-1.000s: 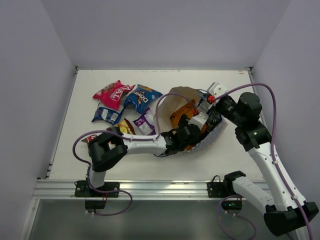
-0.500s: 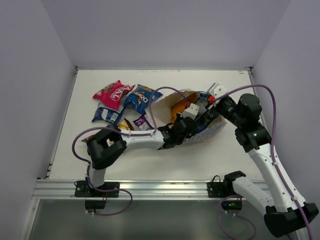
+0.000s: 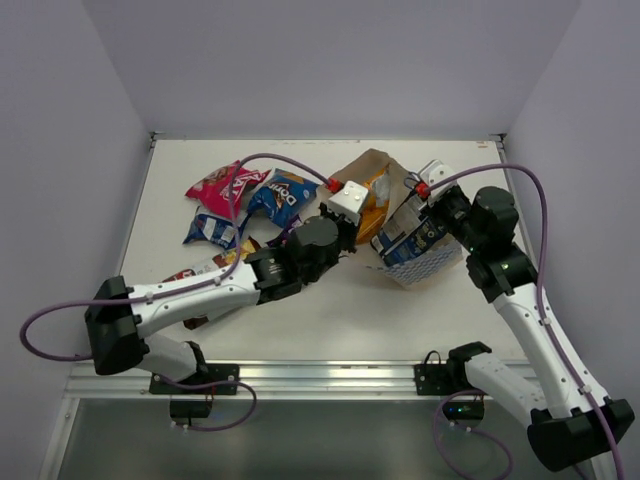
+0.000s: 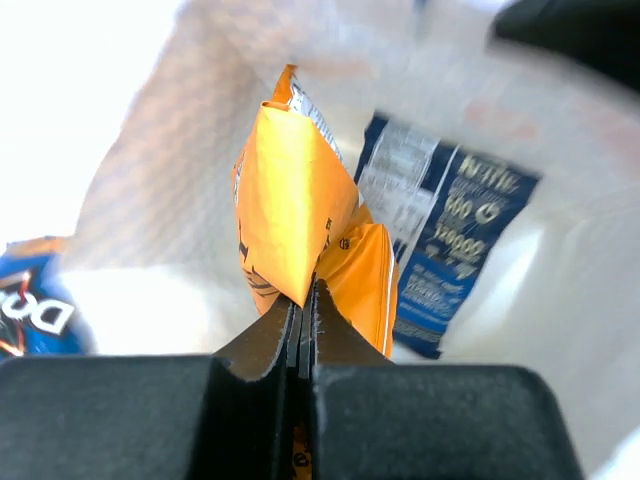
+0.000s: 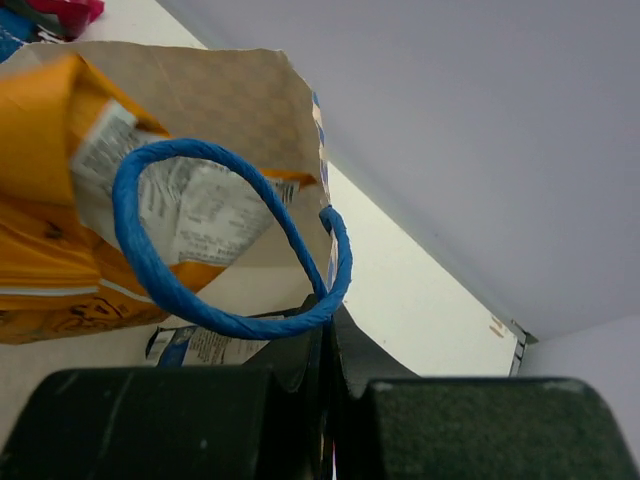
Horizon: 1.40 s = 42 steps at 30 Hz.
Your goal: Take the snacks out of the paper bag
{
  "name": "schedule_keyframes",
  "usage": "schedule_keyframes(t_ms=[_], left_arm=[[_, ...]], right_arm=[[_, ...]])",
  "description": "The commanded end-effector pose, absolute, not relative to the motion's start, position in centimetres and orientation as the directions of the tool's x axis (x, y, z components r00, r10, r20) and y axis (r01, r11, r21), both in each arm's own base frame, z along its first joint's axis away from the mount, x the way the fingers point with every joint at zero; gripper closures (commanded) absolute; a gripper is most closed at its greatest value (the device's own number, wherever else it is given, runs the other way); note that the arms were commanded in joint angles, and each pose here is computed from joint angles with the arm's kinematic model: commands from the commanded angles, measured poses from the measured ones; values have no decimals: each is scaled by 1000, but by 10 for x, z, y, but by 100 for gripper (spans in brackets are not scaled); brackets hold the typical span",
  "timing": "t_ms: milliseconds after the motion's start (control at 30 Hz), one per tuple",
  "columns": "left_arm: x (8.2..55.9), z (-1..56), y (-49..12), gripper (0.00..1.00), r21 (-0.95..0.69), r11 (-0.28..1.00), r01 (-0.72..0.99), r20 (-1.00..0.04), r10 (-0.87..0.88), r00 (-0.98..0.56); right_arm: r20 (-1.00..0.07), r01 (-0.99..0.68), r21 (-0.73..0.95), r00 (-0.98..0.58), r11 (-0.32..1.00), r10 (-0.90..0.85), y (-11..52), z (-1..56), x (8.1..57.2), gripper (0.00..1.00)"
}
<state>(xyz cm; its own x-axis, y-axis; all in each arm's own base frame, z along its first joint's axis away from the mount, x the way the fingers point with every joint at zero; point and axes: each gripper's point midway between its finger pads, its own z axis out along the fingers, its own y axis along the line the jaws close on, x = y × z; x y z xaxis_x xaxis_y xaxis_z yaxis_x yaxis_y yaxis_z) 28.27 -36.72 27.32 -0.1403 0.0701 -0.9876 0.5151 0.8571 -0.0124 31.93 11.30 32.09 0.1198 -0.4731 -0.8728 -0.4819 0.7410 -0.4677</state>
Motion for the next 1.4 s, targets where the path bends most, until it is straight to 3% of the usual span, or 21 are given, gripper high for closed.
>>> schedule_keyframes(t_ms=[0, 333, 600, 900, 1100, 1367], left_arm=[[274, 335, -356, 100, -38, 828, 559, -999, -14, -48], [248, 475, -269, 100, -85, 855, 511, -977, -173, 127], [256, 505, -194, 100, -25, 951, 310, -978, -88, 190], [218, 564, -221, 100, -104, 800, 591, -897, -331, 291], [280, 534, -239, 100, -11, 898, 439, -937, -162, 309], [383, 480, -295, 100, 81, 892, 445, -961, -49, 272]], right_arm=[[-881, -405, -463, 108, 788, -462, 102, 327, 329, 100], [-887, -306, -443, 15, 843, -461, 82, 316, 347, 100], [-899, -221, -419, -39, 881, -437, 60, 308, 354, 100], [-909, -231, -387, -65, 893, -411, 62, 301, 358, 100], [-913, -107, -386, -95, 916, -396, 36, 309, 356, 100], [-959, 148, -273, -119, 951, -257, -24, 326, 339, 100]])
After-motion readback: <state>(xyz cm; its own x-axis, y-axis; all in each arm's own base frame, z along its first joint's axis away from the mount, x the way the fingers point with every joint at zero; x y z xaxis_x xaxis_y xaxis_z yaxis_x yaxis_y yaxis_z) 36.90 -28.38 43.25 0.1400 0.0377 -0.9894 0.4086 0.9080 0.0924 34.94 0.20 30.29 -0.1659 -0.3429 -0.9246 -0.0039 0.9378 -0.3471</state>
